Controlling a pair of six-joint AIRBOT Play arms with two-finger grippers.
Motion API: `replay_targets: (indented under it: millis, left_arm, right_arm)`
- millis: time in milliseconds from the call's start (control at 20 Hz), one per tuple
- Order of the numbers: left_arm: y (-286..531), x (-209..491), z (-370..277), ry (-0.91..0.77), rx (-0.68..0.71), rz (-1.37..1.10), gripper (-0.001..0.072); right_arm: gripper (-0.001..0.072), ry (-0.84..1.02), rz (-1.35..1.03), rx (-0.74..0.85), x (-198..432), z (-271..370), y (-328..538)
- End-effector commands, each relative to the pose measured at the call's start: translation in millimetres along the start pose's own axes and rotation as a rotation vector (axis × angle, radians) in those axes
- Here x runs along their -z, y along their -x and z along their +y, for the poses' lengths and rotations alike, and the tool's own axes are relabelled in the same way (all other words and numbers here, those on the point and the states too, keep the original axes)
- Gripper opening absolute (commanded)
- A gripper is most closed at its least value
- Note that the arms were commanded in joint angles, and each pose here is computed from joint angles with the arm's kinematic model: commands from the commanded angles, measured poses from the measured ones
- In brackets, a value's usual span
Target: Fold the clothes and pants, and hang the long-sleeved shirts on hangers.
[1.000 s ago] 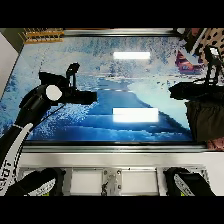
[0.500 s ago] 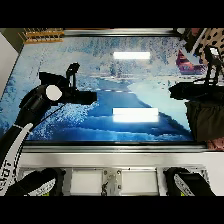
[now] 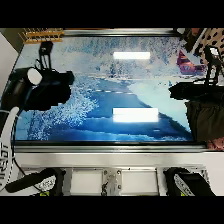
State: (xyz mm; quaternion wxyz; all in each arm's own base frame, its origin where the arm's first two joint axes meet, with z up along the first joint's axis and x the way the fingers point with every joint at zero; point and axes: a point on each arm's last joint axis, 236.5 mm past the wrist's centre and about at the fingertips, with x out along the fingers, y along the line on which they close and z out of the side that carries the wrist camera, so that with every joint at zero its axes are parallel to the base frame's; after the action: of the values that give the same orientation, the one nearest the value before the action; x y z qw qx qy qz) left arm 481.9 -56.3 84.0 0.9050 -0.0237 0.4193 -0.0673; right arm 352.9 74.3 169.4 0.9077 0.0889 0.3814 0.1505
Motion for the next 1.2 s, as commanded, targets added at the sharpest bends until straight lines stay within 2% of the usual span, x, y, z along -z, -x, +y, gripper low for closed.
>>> replay_targets:
  millis: [0,200,550,600,650,700,750,800,950,1150]
  left_arm:
    - [-21.0,-4.8,101.5,0.068,-0.171,0.073,0.0689]
    - [-79.1,37.0,140.4,0.125,-0.197,0.235,0.069]
    - [-142.5,91.6,126.4,0.105,-0.163,0.432,0.0688]
    - [-144.6,94.7,122.5,0.115,-0.162,0.447,0.062]
    - [-145.4,96.7,118.0,0.124,-0.158,0.461,0.0372]
    - [-145.0,95.3,114.6,0.127,-0.156,0.465,0.0241]
    - [-143.0,90.6,108.9,0.119,-0.15,0.462,0.006]
    - [-138.4,81.5,103.1,0.114,-0.142,0.448,0.0009]
    - [-97.0,13.1,69.4,0.049,-0.118,0.289,0.0009]
    - [24.2,-95.7,-22.0,-0.086,-0.03,-0.031,0.0009]
  right_arm:
    - [0.0025,0.0,0.001,-0.001,0.2,0.3,-0.3]
    - [0.0024,0.0,0.001,-0.001,0.2,0.3,-0.3]
    - [0.0025,0.0,0.001,-0.001,0.2,0.3,-0.3]
    - [0.0024,0.0,0.001,-0.001,0.2,0.3,-0.3]
    - [0.0024,0.0,0.001,-0.001,0.2,0.3,-0.3]
    - [0.0024,0.0,0.001,-0.001,0.2,0.3,-0.3]
    - [0.0025,0.0,0.001,-0.001,0.2,0.3,-0.3]
    - [0.0024,0.0,0.001,-0.001,0.2,0.2,-0.3]
    - [0.0024,0.0,0.001,-0.001,0.2,0.2,-0.3]
    - [0.0024,0.0,0.001,-0.001,0.2,0.3,-0.3]
